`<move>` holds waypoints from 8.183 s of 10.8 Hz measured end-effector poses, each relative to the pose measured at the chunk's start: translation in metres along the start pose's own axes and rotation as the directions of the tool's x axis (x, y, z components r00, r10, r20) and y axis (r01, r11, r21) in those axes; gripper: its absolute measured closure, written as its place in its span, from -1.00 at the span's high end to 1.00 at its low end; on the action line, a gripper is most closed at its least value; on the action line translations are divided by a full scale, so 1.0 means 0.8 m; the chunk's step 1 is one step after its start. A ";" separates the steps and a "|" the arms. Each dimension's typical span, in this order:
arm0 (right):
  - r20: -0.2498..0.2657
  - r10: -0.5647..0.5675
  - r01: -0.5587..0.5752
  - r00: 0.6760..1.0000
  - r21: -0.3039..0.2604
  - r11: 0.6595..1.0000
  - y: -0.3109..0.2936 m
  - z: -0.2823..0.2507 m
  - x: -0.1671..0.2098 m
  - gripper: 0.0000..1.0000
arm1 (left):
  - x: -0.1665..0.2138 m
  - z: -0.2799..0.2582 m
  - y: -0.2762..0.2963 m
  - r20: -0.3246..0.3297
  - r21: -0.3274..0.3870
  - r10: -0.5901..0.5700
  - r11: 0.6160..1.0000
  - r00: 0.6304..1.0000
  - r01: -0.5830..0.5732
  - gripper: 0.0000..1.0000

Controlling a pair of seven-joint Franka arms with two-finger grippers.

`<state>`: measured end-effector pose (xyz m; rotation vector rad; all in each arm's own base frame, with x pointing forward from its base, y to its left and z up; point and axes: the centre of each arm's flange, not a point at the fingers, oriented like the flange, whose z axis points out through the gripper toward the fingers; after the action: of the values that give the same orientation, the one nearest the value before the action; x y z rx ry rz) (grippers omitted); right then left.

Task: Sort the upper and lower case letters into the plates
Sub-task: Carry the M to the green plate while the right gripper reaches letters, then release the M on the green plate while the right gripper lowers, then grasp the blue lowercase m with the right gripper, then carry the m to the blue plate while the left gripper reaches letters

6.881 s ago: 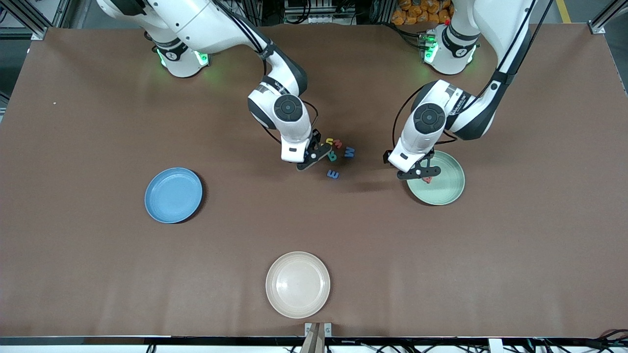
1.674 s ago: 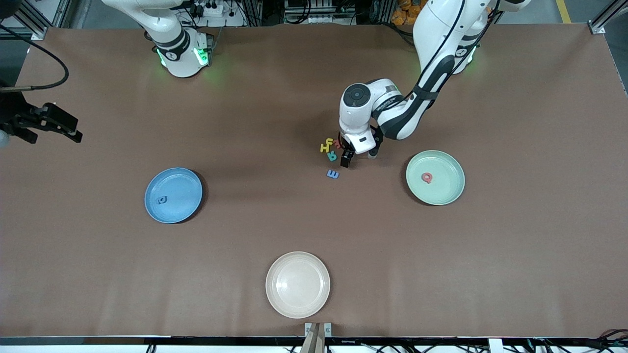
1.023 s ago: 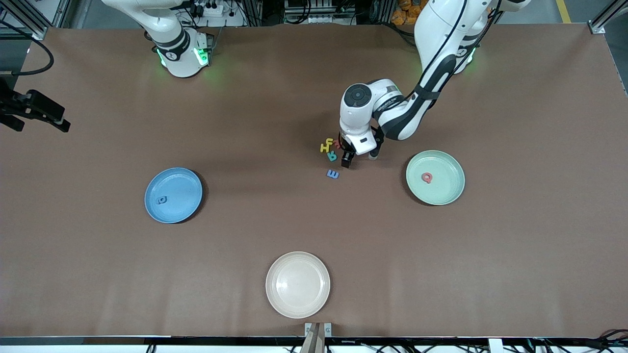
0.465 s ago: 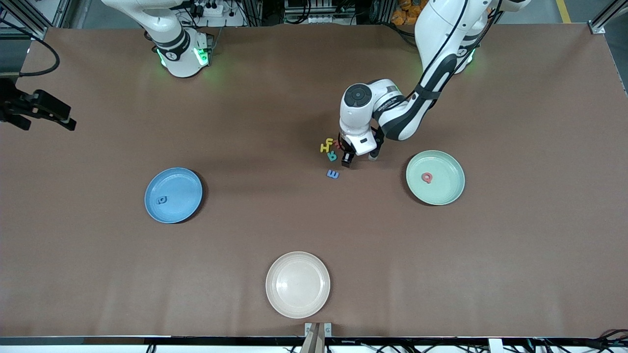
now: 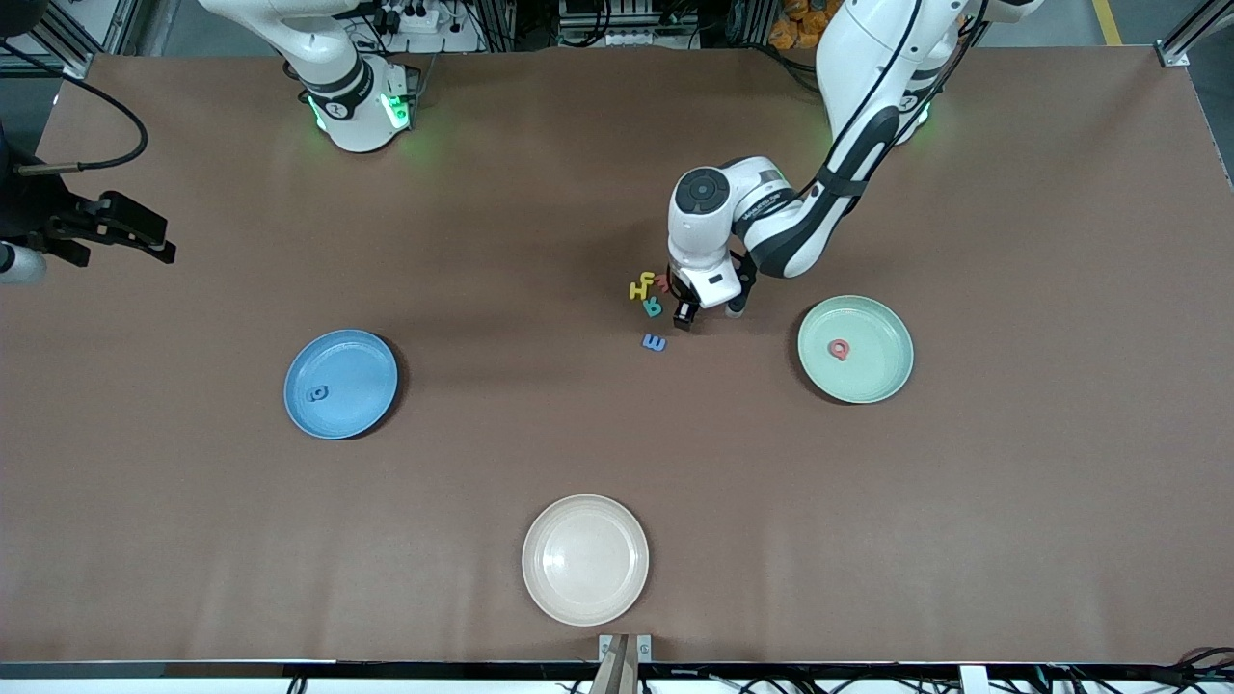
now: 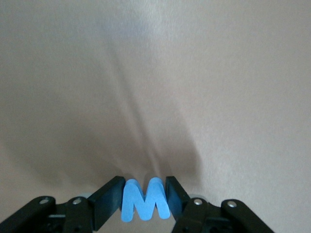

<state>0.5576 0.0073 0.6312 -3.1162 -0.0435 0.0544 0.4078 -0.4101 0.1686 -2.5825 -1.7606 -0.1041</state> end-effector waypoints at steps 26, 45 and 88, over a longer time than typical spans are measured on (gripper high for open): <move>-0.049 -0.061 0.062 0.997 0.022 0.998 -0.168 0.066 0.026 1.00 | 0.242 -0.080 0.060 0.080 0.267 0.712 0.659 0.698 -0.703 -0.27; -0.091 -0.741 0.741 0.665 -0.042 0.670 -0.680 0.506 -0.044 0.44 | 0.282 -0.076 0.059 0.182 0.149 0.800 0.553 0.572 -0.820 1.00; 0.256 -0.130 0.145 0.958 -0.040 0.989 -0.052 0.459 0.081 0.03 | -0.030 -0.001 -0.015 0.160 0.037 0.584 0.802 0.796 -0.596 1.00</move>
<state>0.6082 0.0592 0.2628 -3.1323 -0.2717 0.4561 0.3875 -0.4282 0.1677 -2.9889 -0.8649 0.1645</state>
